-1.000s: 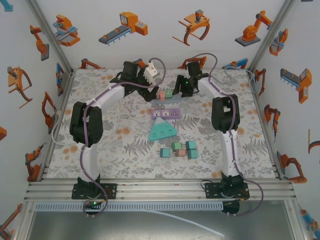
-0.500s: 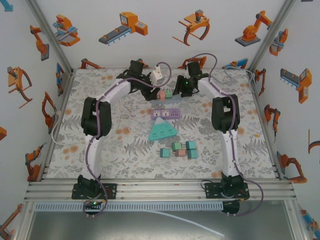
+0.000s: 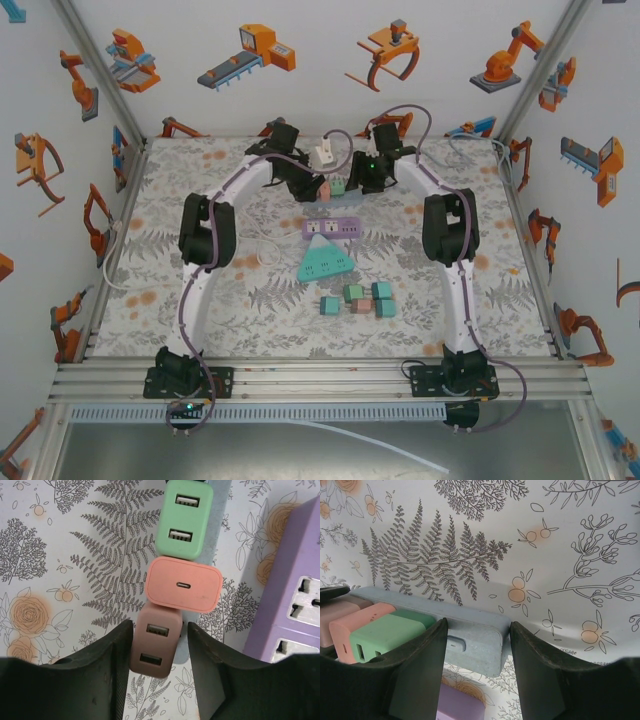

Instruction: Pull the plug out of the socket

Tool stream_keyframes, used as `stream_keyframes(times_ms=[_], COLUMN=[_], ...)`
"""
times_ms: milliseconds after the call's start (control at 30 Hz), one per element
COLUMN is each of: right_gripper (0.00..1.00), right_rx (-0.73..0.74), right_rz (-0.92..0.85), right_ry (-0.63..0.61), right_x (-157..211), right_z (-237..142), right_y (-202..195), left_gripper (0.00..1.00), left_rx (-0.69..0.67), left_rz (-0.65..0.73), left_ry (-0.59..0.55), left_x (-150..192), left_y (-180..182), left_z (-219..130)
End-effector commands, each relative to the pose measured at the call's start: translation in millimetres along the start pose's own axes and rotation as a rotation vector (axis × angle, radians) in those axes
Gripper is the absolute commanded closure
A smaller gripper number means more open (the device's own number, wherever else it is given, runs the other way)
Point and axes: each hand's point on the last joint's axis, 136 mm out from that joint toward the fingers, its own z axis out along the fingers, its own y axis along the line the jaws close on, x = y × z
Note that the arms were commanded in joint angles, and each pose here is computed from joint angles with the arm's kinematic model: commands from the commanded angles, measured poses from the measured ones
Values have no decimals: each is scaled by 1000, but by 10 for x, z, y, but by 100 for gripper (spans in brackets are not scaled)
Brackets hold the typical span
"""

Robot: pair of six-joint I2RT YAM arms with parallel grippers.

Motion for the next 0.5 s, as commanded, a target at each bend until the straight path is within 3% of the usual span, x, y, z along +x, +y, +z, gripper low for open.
stream_keyframes(times_ms=[0,200,467], right_gripper=[50,50,51], right_rx=[71,95,191], right_rz=[-7,-21,-13], right_ry=[180,196,227], right_x=[510,549,634], right_z=[92,106,131], right_y=[-103,-129,-288], left_gripper=[60,68,63], left_rx=[18,12,-13], left_rz=[31,39,11], left_ry=[52,73,119], left_x=[65,99,182], left_y=[-58,-60,-15], left_z=[53,95,200])
